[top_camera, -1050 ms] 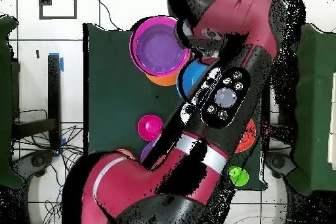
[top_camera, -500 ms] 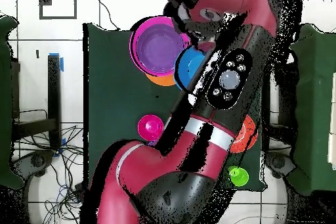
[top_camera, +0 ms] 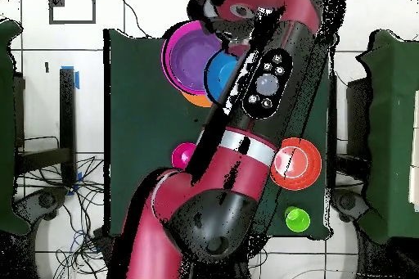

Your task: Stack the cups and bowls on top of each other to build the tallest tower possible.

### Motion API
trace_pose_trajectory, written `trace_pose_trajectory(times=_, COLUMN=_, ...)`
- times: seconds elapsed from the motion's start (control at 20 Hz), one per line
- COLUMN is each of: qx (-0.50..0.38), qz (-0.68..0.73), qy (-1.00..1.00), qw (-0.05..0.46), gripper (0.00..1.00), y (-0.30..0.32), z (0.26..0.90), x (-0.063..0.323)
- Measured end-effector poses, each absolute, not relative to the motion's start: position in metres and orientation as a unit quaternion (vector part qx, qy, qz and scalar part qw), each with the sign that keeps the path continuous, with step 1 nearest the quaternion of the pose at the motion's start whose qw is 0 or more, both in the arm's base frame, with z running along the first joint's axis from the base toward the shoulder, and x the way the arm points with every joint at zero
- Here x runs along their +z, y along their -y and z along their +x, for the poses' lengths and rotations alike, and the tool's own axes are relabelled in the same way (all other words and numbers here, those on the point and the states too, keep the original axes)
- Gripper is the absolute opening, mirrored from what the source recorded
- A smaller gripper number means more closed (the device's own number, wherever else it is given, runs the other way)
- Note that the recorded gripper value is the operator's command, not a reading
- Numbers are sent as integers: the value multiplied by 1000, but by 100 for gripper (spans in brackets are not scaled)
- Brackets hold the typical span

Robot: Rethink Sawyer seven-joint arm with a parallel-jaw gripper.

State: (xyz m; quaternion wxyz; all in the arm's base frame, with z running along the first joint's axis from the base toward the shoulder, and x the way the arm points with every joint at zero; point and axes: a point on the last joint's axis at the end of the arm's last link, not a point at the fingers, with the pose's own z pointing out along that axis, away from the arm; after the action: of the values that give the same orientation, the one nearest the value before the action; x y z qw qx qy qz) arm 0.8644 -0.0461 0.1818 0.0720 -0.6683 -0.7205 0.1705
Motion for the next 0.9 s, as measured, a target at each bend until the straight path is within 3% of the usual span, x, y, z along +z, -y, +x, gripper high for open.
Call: trace_pose_trajectory(times=0.9, qx=176, qz=-722, qy=665, qw=68, gripper=0, y=-5, z=889, x=143)
